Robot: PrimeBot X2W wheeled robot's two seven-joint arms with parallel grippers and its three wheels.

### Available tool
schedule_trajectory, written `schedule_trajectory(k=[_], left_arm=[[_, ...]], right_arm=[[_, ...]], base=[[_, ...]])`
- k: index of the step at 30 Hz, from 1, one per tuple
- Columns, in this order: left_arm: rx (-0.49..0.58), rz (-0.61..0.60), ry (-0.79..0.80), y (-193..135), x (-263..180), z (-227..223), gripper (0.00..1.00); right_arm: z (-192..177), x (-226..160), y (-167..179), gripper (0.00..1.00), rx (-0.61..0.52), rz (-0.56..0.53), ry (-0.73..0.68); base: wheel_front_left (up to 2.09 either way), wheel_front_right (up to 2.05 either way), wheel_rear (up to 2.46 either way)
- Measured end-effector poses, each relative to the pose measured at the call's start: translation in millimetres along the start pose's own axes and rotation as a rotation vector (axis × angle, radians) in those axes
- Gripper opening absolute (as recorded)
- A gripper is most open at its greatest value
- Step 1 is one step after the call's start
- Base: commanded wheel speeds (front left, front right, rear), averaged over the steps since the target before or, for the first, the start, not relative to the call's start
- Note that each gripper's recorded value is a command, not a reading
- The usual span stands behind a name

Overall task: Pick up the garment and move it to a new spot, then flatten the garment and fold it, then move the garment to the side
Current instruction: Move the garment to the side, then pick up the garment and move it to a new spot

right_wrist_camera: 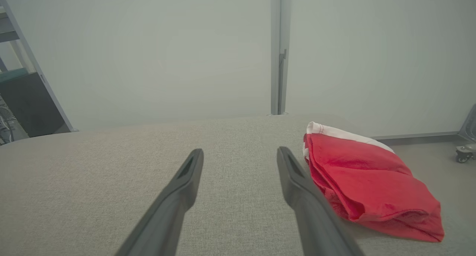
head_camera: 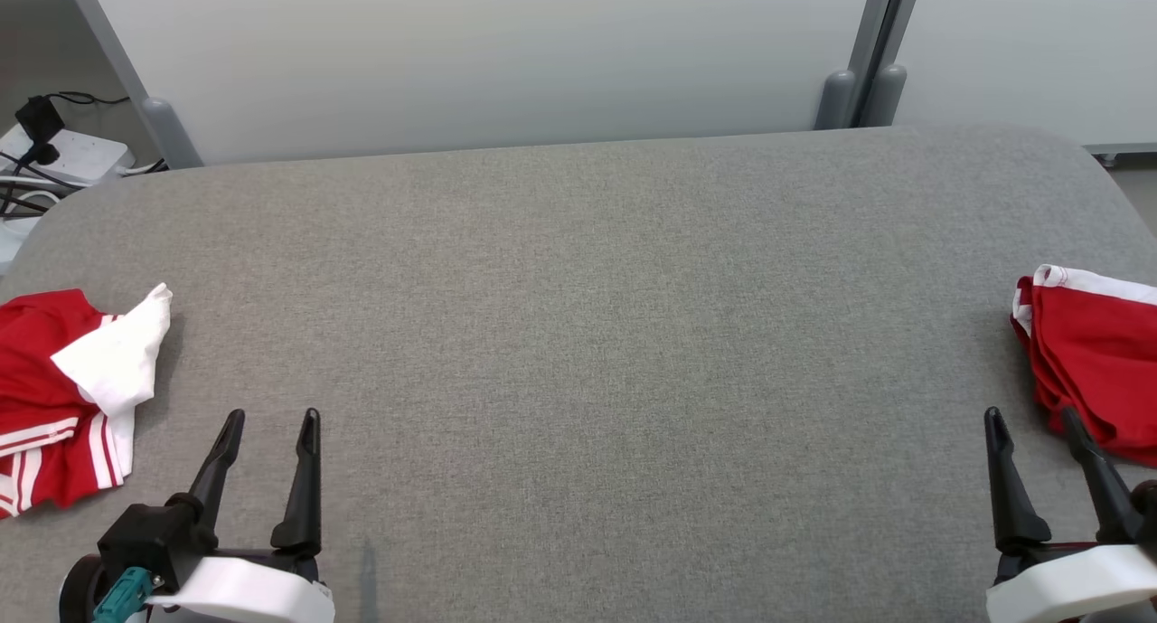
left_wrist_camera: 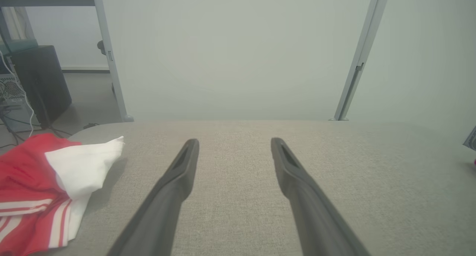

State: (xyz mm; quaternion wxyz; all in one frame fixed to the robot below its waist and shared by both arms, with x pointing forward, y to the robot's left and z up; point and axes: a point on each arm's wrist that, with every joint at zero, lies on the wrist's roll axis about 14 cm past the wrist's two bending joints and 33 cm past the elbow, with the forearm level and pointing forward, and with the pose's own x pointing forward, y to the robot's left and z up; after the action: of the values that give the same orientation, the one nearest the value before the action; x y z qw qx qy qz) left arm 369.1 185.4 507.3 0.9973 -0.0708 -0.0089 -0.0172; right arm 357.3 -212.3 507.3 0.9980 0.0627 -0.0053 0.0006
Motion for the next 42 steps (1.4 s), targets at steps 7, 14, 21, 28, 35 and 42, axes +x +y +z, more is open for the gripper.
schedule_trajectory(k=[7,14,21,28,35,42], left_arm=[[-0.002,0.037,0.031,9.9,-8.8,-5.7,1.0],[-0.009,0.046,0.029,10.1,-8.3,-5.2,1.0],[-0.009,0.051,0.038,10.3,-9.9,-7.1,1.0],[-0.008,0.06,0.045,11.4,-10.6,-8.5,1.0],[-0.008,0.068,0.047,12.5,-11.2,-8.5,1.0],[-0.015,0.097,0.044,19.9,-17.1,-7.2,1.0]], right_arm=[[-0.8,2.2,11.8,1.0,0.002,0.035,0.011],[-1.3,2.1,11.4,1.0,0.002,0.034,0.012],[-0.8,1.2,11.8,1.0,0.002,0.035,0.012],[-1.1,1.4,12.0,1.0,0.002,0.036,0.014],[-1.1,2.1,13.5,1.0,0.001,0.04,0.014],[4.9,8.2,25.4,1.0,-0.012,0.08,0.0]], base=[[0.0,0.0,0.0],[0.0,0.0,0.0],[0.0,0.0,0.0],[0.0,0.0,0.0],[0.0,0.0,0.0],[0.0,0.0,0.0]])
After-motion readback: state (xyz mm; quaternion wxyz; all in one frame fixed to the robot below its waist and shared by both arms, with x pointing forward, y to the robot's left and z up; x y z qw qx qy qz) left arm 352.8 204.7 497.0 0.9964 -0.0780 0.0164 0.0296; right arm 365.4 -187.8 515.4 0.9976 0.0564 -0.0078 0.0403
